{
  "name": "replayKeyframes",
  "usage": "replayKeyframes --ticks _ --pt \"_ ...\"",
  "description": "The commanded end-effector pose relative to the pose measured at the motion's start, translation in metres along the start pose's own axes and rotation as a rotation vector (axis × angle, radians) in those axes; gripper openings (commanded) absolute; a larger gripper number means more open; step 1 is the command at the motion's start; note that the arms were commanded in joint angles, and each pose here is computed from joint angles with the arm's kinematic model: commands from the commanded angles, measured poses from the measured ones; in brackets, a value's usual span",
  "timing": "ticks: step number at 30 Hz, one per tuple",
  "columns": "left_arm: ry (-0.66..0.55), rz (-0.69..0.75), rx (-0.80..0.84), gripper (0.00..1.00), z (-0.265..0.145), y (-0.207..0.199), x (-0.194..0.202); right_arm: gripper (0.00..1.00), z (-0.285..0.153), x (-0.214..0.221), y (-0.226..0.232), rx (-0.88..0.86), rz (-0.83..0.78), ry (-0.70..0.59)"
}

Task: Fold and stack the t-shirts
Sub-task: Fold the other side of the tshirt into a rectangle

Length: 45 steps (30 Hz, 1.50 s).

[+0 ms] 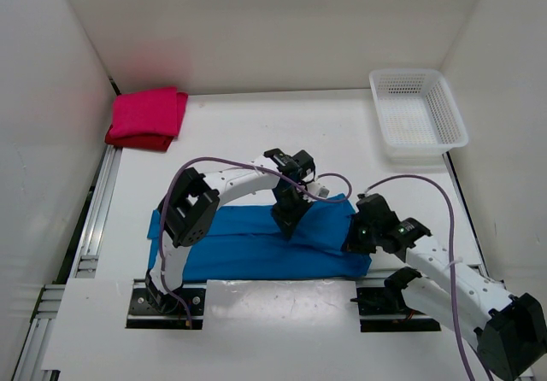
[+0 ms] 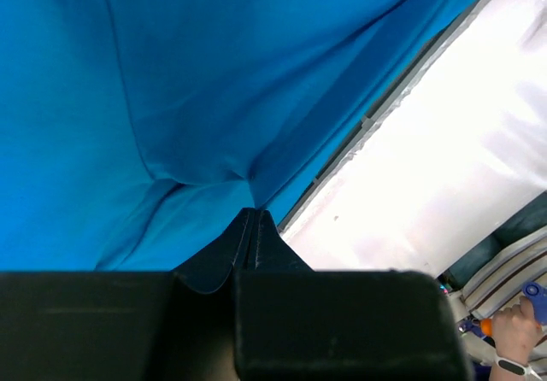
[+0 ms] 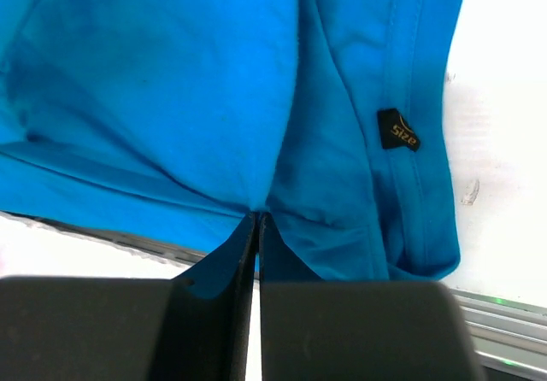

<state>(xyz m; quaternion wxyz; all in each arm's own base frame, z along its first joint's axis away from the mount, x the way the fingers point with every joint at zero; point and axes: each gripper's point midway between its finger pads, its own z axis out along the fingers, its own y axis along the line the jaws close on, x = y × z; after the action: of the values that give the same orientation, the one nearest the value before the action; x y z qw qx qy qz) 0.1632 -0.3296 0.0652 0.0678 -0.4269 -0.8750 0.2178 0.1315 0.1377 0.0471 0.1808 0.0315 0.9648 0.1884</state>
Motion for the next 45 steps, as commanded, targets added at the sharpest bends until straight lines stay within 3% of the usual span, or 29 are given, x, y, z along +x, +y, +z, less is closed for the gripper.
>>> replayKeyframes --ticks 1,10,16,19,26,30,33,37,38,41,45 --pt "-0.042 0.034 0.036 0.1 -0.015 -0.015 -0.005 0.05 0.005 0.015 -0.015 0.053 0.01 0.03" --pt "0.046 0.02 0.043 0.17 -0.002 -0.021 0.011 0.32 0.004 0.014 -0.011 0.023 -0.032 0.034" --pt "0.042 0.023 0.011 0.17 -0.007 -0.017 0.012 0.32 -0.04 -0.02 0.03 -0.198 -0.115 -0.185" --pt "0.036 0.026 -0.013 0.18 -0.01 -0.014 0.013 0.27 -0.051 -0.03 0.029 -0.194 -0.086 -0.254" --pt "-0.015 0.08 -0.017 0.31 -0.003 -0.021 0.003 0.0 -0.021 -0.036 0.032 -0.145 -0.048 -0.19" --pt "-0.081 0.169 -0.085 0.34 0.017 -0.021 -0.001 0.0 -0.014 -0.048 0.025 -0.086 0.0 -0.23" --pt "-0.185 0.295 -0.235 0.34 0.021 -0.031 -0.014 0.0 -0.024 -0.056 0.024 -0.09 0.018 -0.296" --pt "-0.292 0.359 -0.452 0.35 0.014 -0.026 -0.036 0.08 -0.041 -0.057 0.007 -0.028 0.108 -0.357" --pt "-0.31 0.363 -0.507 0.35 0.008 -0.023 -0.041 0.14 -0.043 -0.053 -0.008 0.038 0.162 -0.368" --pt "-0.361 0.371 -0.546 0.35 -0.001 -0.028 -0.056 0.16 -0.059 -0.05 -0.024 0.11 0.226 -0.391" --pt "-0.363 0.427 -0.536 0.49 0.006 -0.051 -0.052 0.19 -0.062 -0.048 -0.025 0.127 0.224 -0.374"
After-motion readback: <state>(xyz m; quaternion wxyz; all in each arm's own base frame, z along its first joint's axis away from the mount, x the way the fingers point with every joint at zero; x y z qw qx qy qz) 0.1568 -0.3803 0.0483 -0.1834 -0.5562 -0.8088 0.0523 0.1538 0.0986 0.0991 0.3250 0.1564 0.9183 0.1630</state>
